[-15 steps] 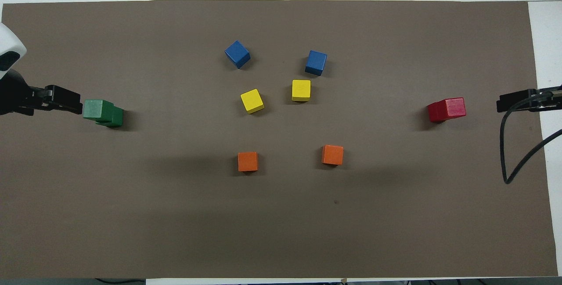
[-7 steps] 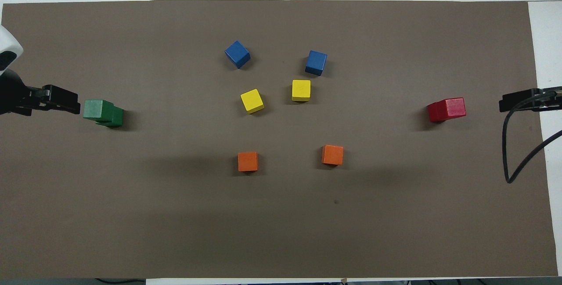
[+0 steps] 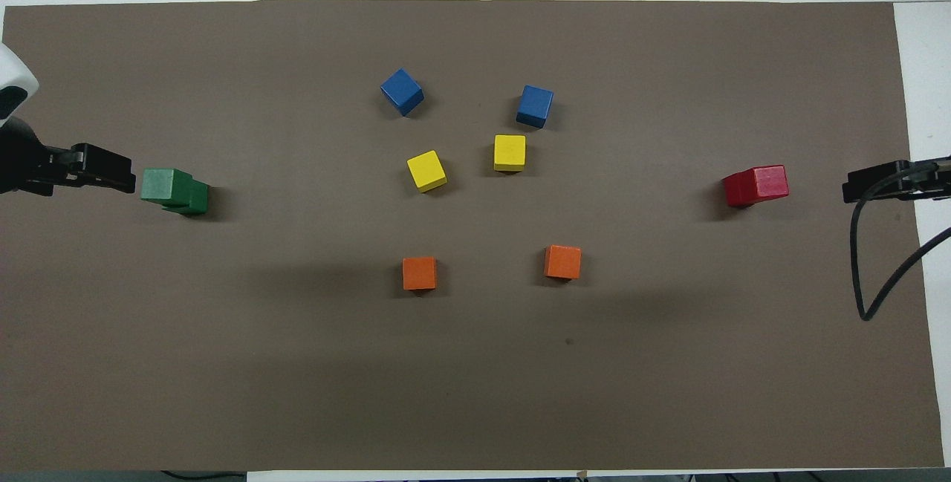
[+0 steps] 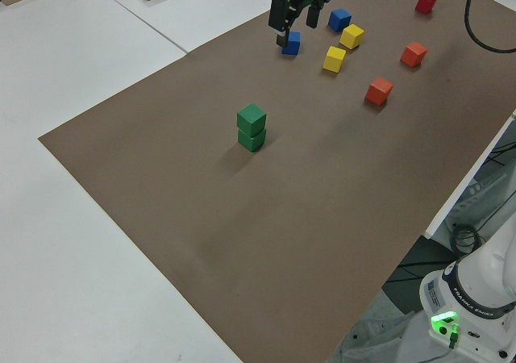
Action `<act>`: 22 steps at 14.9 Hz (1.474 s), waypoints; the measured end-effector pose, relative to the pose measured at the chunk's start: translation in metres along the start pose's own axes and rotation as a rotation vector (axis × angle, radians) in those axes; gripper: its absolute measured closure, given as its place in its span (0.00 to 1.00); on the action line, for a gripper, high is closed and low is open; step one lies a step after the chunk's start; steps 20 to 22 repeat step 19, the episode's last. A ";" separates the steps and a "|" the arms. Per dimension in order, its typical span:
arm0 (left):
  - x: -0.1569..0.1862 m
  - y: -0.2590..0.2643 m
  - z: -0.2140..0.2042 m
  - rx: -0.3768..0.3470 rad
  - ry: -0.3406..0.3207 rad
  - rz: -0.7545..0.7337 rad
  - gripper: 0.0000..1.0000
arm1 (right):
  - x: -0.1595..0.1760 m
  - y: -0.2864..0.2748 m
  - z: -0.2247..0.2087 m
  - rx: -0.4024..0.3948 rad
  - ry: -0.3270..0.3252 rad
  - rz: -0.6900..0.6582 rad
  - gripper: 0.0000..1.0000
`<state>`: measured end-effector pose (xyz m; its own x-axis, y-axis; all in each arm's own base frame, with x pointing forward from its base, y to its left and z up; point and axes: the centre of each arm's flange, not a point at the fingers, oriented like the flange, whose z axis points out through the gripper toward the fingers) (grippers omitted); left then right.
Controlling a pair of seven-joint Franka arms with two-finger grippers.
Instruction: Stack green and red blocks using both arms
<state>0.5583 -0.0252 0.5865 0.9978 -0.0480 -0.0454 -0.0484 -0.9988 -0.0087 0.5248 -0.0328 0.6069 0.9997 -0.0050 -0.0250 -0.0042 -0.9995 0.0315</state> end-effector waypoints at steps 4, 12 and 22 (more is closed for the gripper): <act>0.000 0.000 0.000 0.000 0.000 0.000 0.00 | -0.001 0.000 0.000 0.000 -0.010 0.000 0.00; 0.000 0.000 0.000 0.000 0.000 0.000 0.00 | -0.002 0.000 0.000 0.001 -0.019 0.000 0.00; 0.000 0.000 0.000 0.000 0.000 0.000 0.00 | -0.002 -0.001 0.000 0.001 -0.019 -0.002 0.00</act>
